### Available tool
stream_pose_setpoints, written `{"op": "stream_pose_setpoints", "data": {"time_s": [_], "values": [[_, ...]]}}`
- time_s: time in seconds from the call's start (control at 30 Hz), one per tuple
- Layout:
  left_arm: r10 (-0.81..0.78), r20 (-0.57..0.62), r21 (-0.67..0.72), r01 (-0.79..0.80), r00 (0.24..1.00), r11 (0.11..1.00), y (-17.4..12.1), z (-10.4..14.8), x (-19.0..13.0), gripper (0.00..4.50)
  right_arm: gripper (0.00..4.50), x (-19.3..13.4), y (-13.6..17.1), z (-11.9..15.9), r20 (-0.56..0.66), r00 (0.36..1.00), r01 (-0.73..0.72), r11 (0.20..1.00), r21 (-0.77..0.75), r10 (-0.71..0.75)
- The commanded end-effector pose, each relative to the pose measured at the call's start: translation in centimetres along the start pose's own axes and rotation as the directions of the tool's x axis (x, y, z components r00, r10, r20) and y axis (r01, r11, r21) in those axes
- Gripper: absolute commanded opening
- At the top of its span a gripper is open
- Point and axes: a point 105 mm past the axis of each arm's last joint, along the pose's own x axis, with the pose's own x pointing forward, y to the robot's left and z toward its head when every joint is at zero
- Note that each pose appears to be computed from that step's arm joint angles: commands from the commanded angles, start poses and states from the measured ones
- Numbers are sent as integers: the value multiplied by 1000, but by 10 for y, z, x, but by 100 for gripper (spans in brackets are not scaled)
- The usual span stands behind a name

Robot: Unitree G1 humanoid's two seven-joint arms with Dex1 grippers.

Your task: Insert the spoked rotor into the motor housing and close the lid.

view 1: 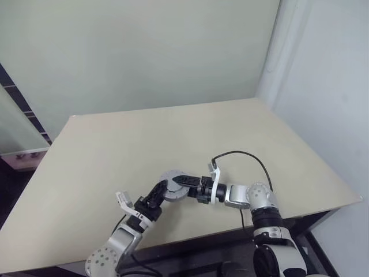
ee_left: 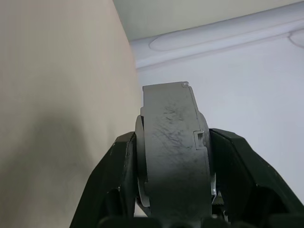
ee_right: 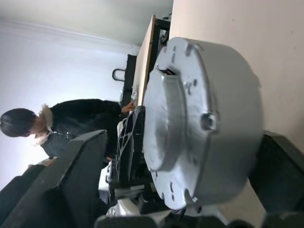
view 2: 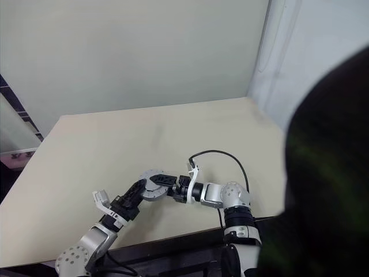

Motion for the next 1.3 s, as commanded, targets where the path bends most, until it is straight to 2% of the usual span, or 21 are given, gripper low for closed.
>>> {"op": "stream_pose_setpoints", "data": {"time_s": [0.03,0.23,0.37,0.43,0.53,0.63,0.8,0.9,1.07,1.3], "values": [[-78,45,25,77,996,997,-16,9,7,196,450,6,15,13,43,999,-30,999,-42,32],[-107,126,71,99,986,993,-22,26,8,196,450,5,14,20,85,996,-7,993,-120,18],[-110,196,147,81,974,986,-25,46,7,196,450,4,10,30,154,988,50,964,-260,-10],[-85,239,234,27,967,972,-23,60,6,196,450,2,9,37,199,980,104,920,-378,-29],[-50,288,398,-72,956,915,-20,79,7,195,450,0,9,43,232,971,176,809,-561,-51],[-26,354,549,-185,935,815,-20,103,8,195,450,0,13,42,217,975,194,648,-737,-46],[1,374,677,-274,927,683,-16,118,14,195,450,2,20,37,174,984,175,400,-900,-38],[28,396,703,-322,918,634,-10,124,16,194,450,4,22,33,151,988,153,309,-939,-31],[67,435,714,-389,898,582,-1,133,14,194,450,6,20,27,127,991,132,255,-958,-36],[125,511,685,-490,851,539,14,145,4,194,450,3,14,21,103,993,115,239,-964,-64]]}}
